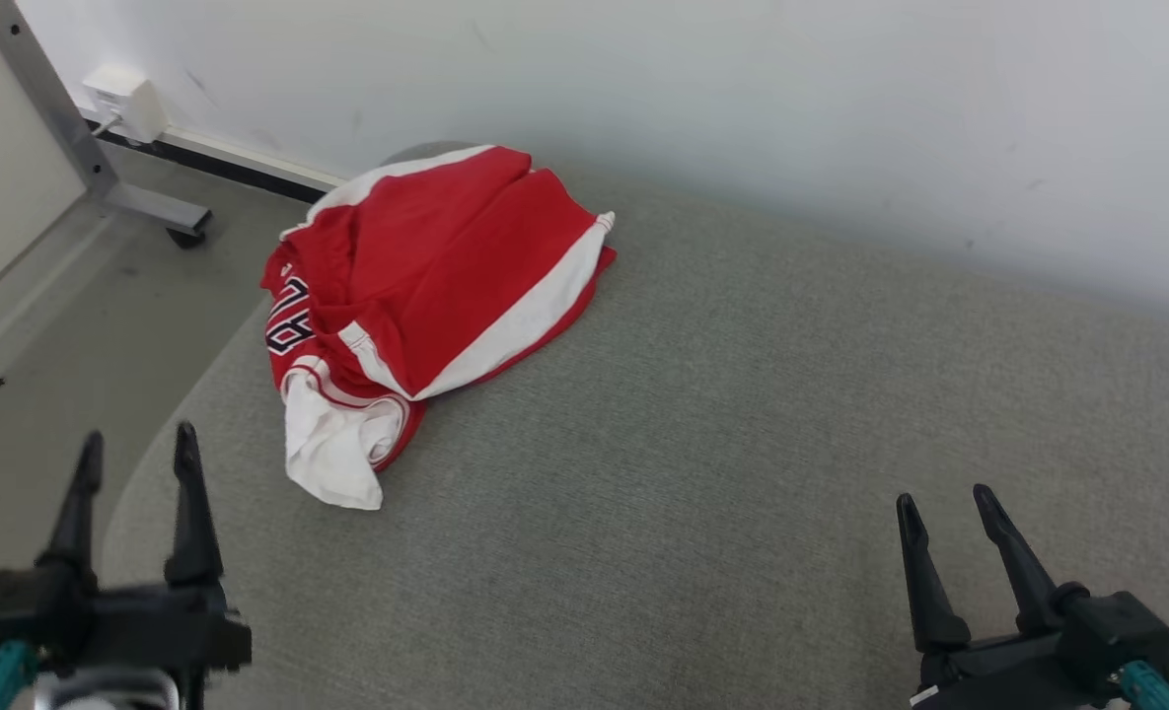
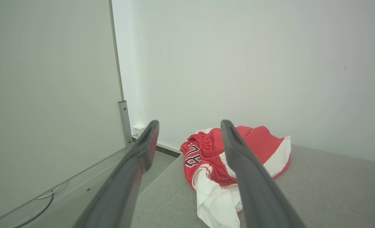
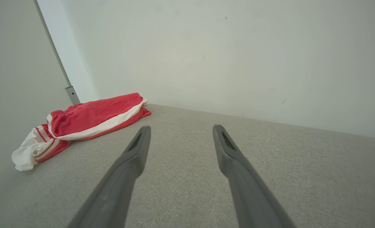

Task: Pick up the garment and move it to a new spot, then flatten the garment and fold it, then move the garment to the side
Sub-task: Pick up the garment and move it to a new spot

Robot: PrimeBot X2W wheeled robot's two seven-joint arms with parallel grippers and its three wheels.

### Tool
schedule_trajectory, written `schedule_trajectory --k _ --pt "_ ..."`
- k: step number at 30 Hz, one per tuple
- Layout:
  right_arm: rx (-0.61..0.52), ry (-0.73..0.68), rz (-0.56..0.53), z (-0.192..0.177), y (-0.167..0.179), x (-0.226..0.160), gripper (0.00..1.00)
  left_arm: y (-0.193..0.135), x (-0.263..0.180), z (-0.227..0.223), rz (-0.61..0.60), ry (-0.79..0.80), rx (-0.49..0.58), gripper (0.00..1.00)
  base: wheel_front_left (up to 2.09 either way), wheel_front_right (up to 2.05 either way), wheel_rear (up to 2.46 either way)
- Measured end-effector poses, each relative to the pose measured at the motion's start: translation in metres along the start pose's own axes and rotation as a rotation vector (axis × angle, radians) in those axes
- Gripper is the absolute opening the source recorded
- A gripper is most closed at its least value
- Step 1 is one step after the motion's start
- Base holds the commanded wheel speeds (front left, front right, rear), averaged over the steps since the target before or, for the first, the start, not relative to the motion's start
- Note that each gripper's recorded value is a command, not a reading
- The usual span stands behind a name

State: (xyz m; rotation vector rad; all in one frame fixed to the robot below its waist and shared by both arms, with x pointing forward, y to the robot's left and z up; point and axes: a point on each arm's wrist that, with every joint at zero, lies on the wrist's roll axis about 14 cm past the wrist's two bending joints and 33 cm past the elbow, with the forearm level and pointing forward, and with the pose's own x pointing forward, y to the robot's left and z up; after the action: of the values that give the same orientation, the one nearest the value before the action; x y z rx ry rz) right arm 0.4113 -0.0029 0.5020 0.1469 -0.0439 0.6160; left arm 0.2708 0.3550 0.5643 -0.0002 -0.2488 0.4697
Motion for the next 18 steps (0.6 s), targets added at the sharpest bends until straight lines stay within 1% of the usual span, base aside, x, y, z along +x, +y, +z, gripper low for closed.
schedule_trajectory --k 6,7,12,15,18 --pt "-0.02 -0.017 -0.079 0.002 -0.039 0.001 1.0 -0.027 0.079 0.038 -0.096 -0.117 0.027 1.0 0.0 0.0 0.0" --pt "-0.025 -0.024 -0.099 0.003 -0.048 0.002 1.0 -0.033 0.093 0.044 -0.106 -0.137 0.012 1.0 0.0 0.0 0.0" --pt "-0.032 -0.03 -0.21 -0.001 -0.093 -0.006 1.0 -0.068 0.158 0.061 -0.186 -0.17 0.048 1.0 0.0 0.0 0.0" --pt "-0.033 -0.02 -0.278 -0.007 -0.117 -0.015 1.0 -0.091 0.192 0.057 -0.228 -0.151 0.059 1.0 0.0 0.0 0.0" --pt "-0.032 -0.002 -0.346 -0.015 -0.138 -0.027 1.0 -0.112 0.219 0.037 -0.261 -0.092 0.063 1.0 0.0 0.0 0.0"
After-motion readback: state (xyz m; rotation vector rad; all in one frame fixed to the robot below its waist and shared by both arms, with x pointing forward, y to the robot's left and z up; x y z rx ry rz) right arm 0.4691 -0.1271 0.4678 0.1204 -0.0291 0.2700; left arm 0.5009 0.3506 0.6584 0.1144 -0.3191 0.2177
